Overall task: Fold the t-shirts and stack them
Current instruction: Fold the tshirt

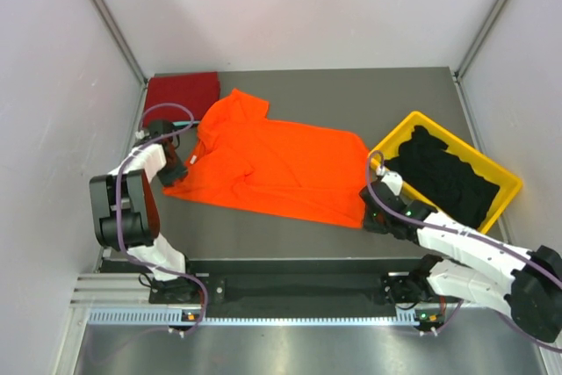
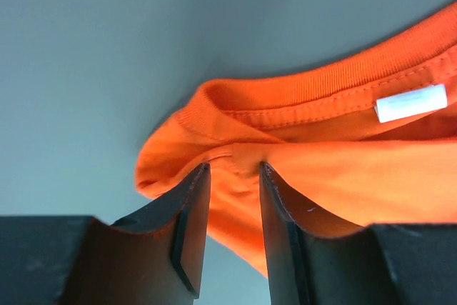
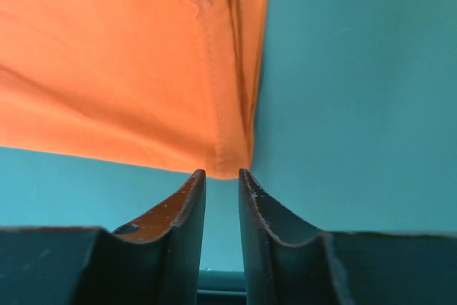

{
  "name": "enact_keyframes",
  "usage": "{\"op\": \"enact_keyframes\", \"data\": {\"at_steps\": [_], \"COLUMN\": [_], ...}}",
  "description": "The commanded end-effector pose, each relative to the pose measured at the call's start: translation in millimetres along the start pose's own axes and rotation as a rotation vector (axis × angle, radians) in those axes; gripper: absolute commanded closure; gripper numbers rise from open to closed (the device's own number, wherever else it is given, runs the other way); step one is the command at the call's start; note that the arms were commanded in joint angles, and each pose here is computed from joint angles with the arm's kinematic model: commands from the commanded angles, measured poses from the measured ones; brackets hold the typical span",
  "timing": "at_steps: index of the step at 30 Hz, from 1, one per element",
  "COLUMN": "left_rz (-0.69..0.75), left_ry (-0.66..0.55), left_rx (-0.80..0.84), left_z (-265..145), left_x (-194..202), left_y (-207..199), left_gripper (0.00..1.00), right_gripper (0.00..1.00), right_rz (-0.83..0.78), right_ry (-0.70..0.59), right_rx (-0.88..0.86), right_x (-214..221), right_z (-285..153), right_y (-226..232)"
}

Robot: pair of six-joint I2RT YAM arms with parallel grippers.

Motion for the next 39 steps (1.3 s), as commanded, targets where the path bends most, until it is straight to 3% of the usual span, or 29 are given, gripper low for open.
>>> {"op": "enact_keyframes", "data": {"at_steps": [1, 4, 9, 12, 17, 20, 25, 26, 32, 39], "left_rz": [-0.014, -0.054, -0.185, -0.19, -0.11, -0.029, 0.111, 0.139, 0.21, 0.253], "left_ry": [-0.142, -0.204, -0.164, -0.147, -0.198, -0.187, -0.182, -0.221, -0.167, -0.183], "left_rx": [-0.041, -0.061, -0.017, 0.132, 0.513, 0.621, 0.585, 0.559, 0.496, 0.443], "left_z": [-38, -58, -56, -52, -68, -77, -80, -75, -44, -23], "left_x": [-36, -46, -34, -22, -26, -34, -42, -48, -49, -56], "left_y": [13, 18, 36, 31, -12, -42, -71, -72, -71, -74], "left_gripper": [0.6, 0.59, 0.56, 0.59, 0.6, 0.59, 0.56, 0.53, 0.53, 0.53], "right_gripper": [0.73, 0.72, 0.69, 0.7, 0.67, 0.6, 0.59, 0.59, 0.55, 0.5], "right_rz": [0.015, 0.002, -0.028, -0.038, -0.346, -0.451, -0.561, -0.511, -0.415, -0.498], "right_ry": [0.009, 0.011, 0.007, 0.008, 0.098, 0.09, 0.051, 0.105, 0.175, 0.146], "right_rx": [-0.076, -0.079, -0.078, -0.094, -0.246, -0.345, -0.609, -0.722, -0.775, -0.801], "right_x": [-12, -18, -34, -50, -64, -78, -98, -100, -94, -75], "right_z": [-6, -7, -6, -3, 3, 2, 1, 9, 49, 95], "right_y": [31, 41, 56, 66, 111, 143, 207, 249, 304, 358]}}
Point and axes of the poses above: each gripper's point midway between its finger pads, its own z axis out along the fingers, its own y axis along the line the jaws close on, x = y × z, the point moved 5 cm from there along -z, back along the fingers, and after that the axes turned 13 degrees about z, right-handed, at the moved point
